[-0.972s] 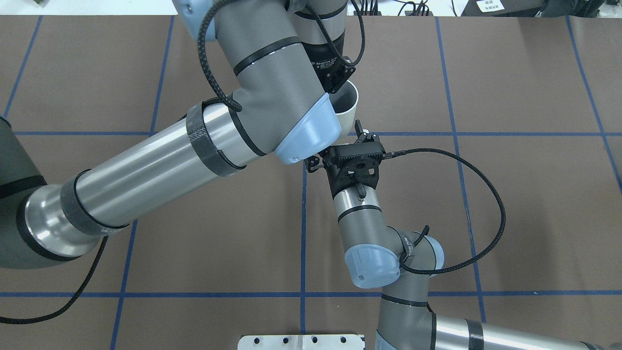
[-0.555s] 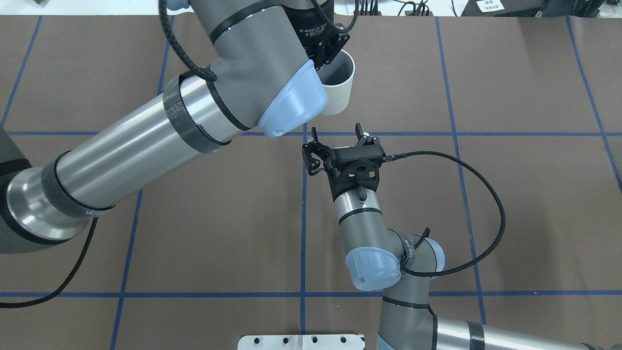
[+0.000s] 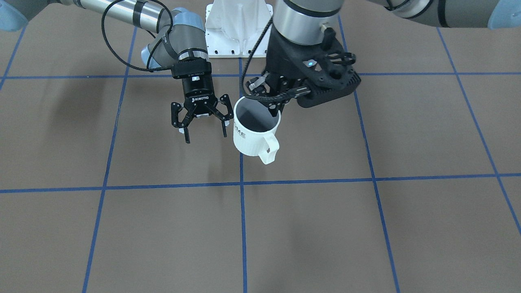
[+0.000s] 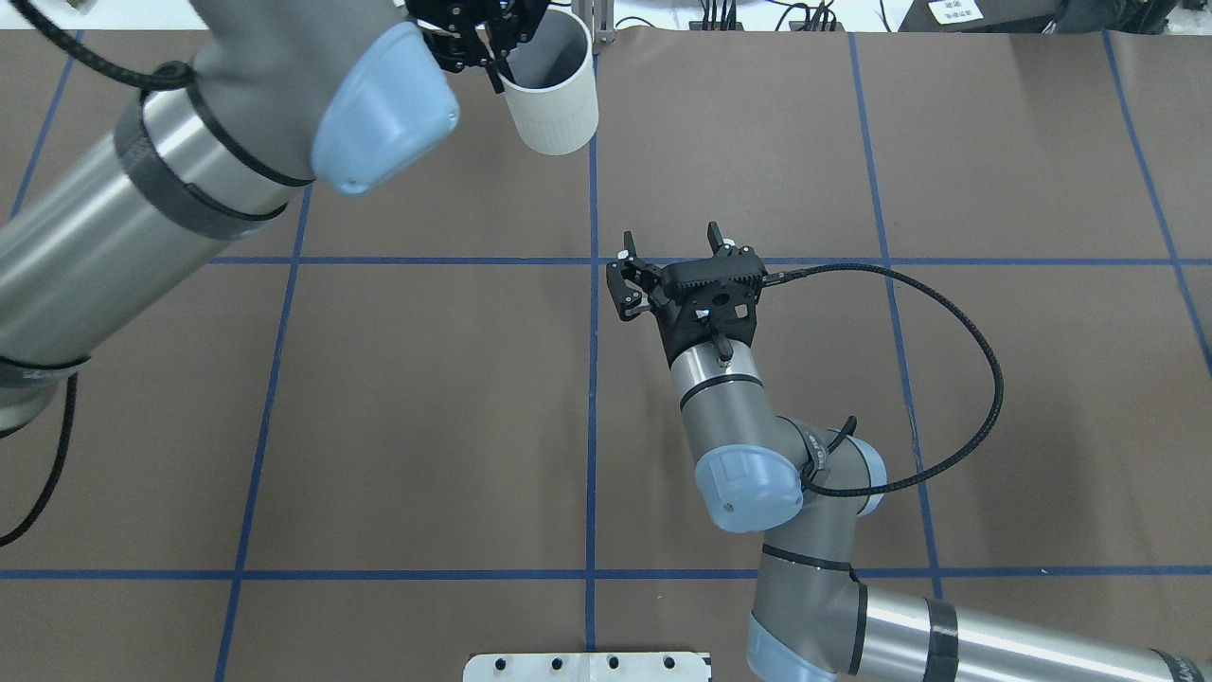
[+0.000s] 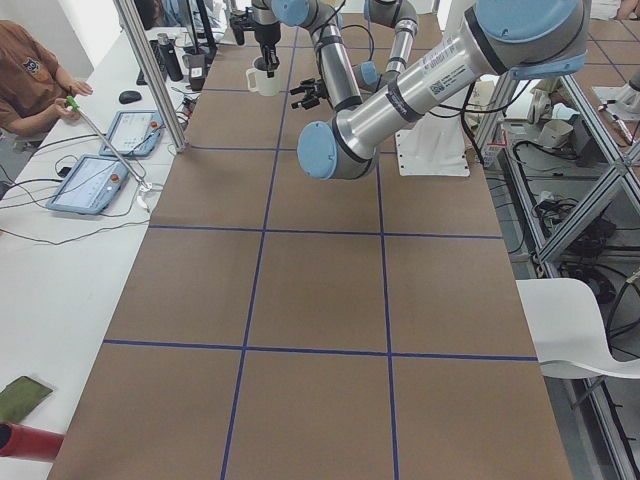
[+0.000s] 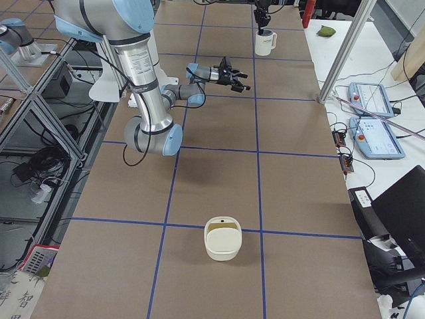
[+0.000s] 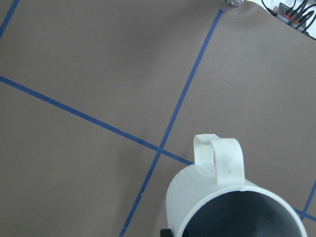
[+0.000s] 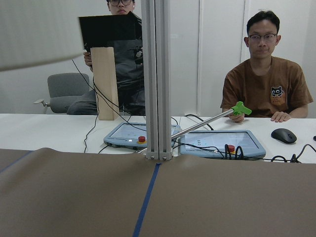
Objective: Left arm hands cup to right arm to dump lemon
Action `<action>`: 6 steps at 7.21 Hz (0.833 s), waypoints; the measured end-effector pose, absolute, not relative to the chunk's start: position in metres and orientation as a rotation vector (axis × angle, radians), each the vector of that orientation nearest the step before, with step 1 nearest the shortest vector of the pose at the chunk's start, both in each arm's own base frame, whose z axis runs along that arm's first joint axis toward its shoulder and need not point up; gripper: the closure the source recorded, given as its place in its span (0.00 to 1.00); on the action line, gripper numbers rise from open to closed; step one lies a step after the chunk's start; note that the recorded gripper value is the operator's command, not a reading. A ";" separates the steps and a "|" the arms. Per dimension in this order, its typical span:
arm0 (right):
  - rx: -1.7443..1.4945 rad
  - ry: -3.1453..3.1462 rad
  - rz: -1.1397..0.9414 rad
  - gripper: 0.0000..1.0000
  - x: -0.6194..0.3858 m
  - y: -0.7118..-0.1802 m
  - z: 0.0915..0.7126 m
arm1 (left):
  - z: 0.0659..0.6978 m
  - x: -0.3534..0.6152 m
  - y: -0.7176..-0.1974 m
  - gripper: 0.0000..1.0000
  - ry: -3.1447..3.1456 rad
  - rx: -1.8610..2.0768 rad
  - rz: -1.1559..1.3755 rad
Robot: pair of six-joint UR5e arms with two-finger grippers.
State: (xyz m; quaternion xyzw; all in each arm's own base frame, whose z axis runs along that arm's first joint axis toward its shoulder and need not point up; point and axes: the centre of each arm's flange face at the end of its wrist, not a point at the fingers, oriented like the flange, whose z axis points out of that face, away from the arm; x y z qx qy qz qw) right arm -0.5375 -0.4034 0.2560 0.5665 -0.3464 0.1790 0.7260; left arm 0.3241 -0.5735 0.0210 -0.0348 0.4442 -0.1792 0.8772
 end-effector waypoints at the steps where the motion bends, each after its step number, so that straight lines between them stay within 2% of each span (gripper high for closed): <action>1: 1.224 -0.757 0.370 0.00 -0.524 -0.424 0.269 | 0.061 0.298 -0.572 1.00 0.915 -0.038 -0.322; 3: 1.145 -0.728 0.288 0.00 -0.481 -0.475 0.310 | 0.141 0.252 -0.577 1.00 0.859 0.022 -0.202; 6: 0.977 -0.672 0.061 0.00 -0.381 -0.546 0.388 | 0.275 0.200 -0.578 1.00 0.762 0.054 -0.005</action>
